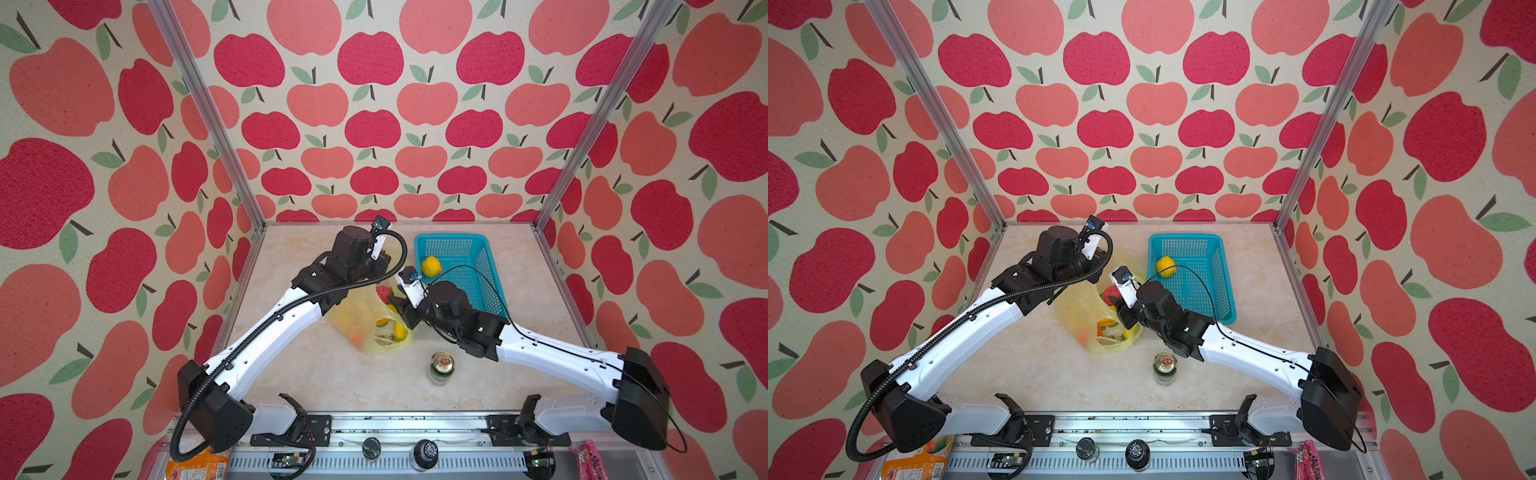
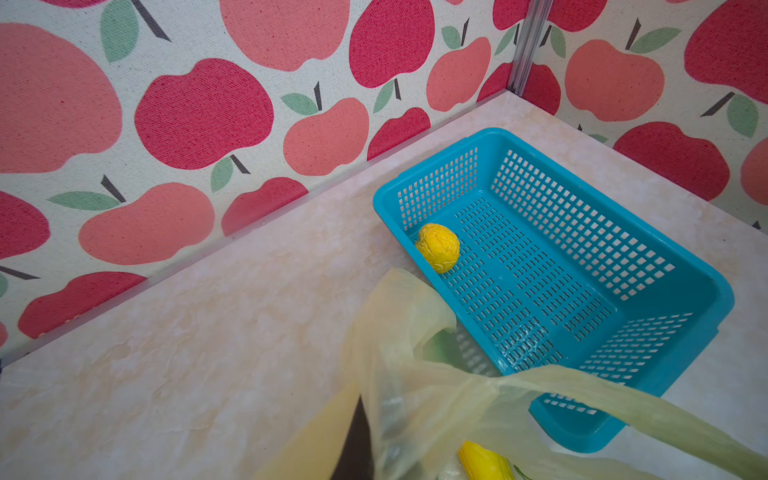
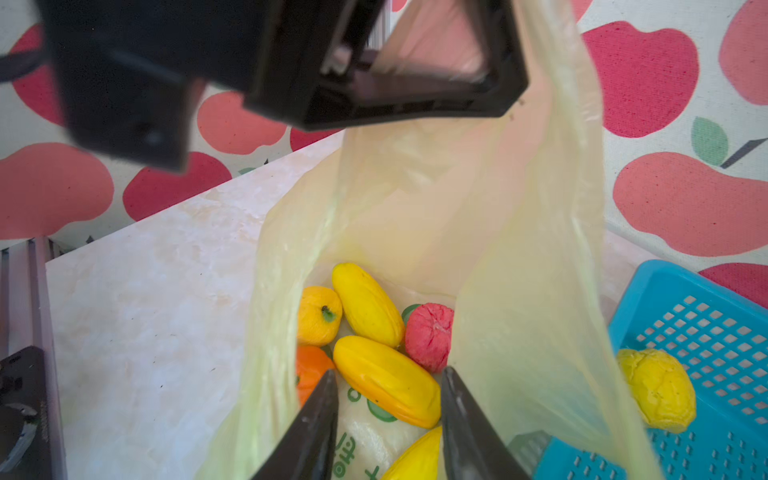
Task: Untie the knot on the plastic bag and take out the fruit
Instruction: 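Move the right gripper back into the bag held by the left gripper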
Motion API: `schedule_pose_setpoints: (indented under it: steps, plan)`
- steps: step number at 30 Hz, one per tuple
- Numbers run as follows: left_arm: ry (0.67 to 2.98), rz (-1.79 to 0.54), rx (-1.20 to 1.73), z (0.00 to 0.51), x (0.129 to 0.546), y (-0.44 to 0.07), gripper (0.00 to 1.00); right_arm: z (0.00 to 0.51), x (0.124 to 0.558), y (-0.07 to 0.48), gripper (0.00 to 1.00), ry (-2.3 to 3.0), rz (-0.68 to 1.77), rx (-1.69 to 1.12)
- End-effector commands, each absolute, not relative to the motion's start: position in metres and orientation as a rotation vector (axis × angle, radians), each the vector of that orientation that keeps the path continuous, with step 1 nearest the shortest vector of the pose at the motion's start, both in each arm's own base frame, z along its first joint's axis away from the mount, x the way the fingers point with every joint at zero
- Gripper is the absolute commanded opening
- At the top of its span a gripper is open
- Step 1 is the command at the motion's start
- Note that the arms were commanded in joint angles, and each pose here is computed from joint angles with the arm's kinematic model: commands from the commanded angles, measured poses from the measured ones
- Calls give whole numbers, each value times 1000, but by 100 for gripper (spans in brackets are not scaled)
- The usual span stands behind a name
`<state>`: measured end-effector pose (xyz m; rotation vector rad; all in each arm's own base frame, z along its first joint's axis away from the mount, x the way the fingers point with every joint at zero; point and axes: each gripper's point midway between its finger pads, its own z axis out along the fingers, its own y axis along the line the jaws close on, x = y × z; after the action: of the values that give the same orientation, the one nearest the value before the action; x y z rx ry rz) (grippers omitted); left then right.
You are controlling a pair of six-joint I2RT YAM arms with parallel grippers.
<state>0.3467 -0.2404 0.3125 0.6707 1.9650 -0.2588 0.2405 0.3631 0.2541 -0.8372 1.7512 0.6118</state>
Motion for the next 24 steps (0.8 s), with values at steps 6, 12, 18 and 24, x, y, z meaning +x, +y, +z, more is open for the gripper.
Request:
schedule_pose_setpoints:
  steps: [6, 12, 18, 24]
  plan:
    - [1938, -291, 662, 322, 345, -243, 0, 267, 250, 355, 45, 1744, 742, -776]
    - [1934, -287, 657, 322, 345, -242, 0, 234, 255, 389, 36, 1838, 667, -893]
    - [1933, -287, 658, 322, 345, -243, 0, 210, 238, 426, 36, 1824, 603, -1003]
    - [1927, -293, 659, 324, 343, -243, 0, 170, 237, 438, 40, 1899, 652, -983]
